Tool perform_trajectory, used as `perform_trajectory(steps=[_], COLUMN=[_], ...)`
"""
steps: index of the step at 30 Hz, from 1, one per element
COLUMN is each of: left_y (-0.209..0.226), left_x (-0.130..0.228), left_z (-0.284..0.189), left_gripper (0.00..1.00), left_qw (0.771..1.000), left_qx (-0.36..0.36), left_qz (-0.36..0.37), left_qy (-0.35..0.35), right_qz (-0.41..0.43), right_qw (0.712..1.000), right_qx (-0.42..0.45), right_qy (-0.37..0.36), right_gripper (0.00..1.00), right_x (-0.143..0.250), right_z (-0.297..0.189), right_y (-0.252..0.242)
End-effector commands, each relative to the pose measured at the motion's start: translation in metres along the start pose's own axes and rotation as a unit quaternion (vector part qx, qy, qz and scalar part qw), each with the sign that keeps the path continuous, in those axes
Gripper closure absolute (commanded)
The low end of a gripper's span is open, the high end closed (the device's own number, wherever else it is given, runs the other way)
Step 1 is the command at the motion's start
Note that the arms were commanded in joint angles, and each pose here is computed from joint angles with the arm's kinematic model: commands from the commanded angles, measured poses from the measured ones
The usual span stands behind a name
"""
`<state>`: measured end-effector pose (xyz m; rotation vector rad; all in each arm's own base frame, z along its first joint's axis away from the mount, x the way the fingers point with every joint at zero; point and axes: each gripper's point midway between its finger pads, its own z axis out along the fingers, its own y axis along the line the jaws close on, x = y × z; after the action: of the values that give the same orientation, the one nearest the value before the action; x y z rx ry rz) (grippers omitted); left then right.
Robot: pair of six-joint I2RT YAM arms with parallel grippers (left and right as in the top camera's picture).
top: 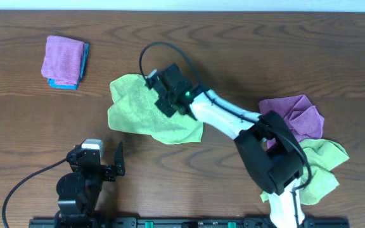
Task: Fold the cloth
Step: 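Grasp the lime-green cloth's far edge with the right gripper, then drag the cloth edge away with the right gripper to spread it flat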
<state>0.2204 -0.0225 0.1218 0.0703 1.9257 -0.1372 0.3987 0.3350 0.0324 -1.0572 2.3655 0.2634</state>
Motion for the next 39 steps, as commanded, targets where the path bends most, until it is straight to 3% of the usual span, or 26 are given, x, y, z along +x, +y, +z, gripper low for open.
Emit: perform_trajectory(steps=[1, 8, 14, 15, 16, 17, 23, 28, 30, 31, 32, 33, 39], left_y=[0.001, 0.001, 0.001, 0.001, 0.001, 0.001, 0.001, 0.001, 0.001, 0.001, 0.001, 0.001, 0.001], left_x=[0.009, 0.009, 0.009, 0.009, 0.009, 0.009, 0.009, 0.009, 0.009, 0.009, 0.009, 0.009, 0.009], left_z=[0.003, 0.003, 0.003, 0.003, 0.003, 0.003, 0.003, 0.003, 0.003, 0.003, 0.003, 0.003, 0.003], left_gripper=[0.05, 0.05, 0.05, 0.05, 0.05, 0.05, 0.05, 0.05, 0.05, 0.05, 0.05, 0.05, 0.05], left_qw=[1.000, 1.000, 1.000, 1.000, 1.000, 1.000, 1.000, 1.000, 1.000, 1.000, 1.000, 1.000, 1.000], left_qx=[-0.001, -0.001, -0.002, -0.001, -0.001, -0.001, -0.001, -0.001, -0.001, -0.001, -0.002, -0.001, -0.002], left_qz=[-0.004, -0.004, -0.004, -0.004, -0.004, -0.004, -0.004, -0.004, -0.004, -0.004, -0.004, -0.004, -0.004], left_qy=[0.009, 0.009, 0.009, 0.009, 0.009, 0.009, 0.009, 0.009, 0.009, 0.009, 0.009, 0.009, 0.009], right_qz=[0.028, 0.106, 0.305, 0.337, 0.353, 0.359, 0.374, 0.321, 0.304, 0.297, 0.292, 0.292, 0.275], right_qw=[0.998, 0.976, 0.906, 0.896, 0.896, 0.901, 0.909, 0.942, 0.950, 0.954, 0.956, 0.956, 0.961], right_qx=[0.046, 0.190, 0.291, 0.287, 0.270, 0.242, 0.180, 0.087, 0.052, 0.040, 0.030, 0.024, 0.015], right_qy=[-0.027, 0.008, 0.027, 0.024, 0.021, 0.019, 0.041, 0.050, 0.041, 0.035, 0.028, 0.020, -0.006], right_gripper=[0.99, 0.99, 0.99, 0.73, 0.30, 0.01, 0.01, 0.01, 0.26, 0.48, 0.92, 0.99, 0.99], right_x=[-0.029, 0.001, 0.070, 0.077, 0.081, 0.082, 0.095, 0.078, 0.065, 0.059, 0.053, 0.047, 0.027], right_z=[-0.027, -0.053, -0.089, -0.091, -0.091, -0.088, -0.085, -0.083, -0.091, -0.096, -0.105, -0.115, -0.190], right_y=[-0.040, -0.153, -0.259, -0.265, -0.268, -0.267, -0.256, -0.213, -0.196, -0.189, -0.184, -0.179, -0.147])
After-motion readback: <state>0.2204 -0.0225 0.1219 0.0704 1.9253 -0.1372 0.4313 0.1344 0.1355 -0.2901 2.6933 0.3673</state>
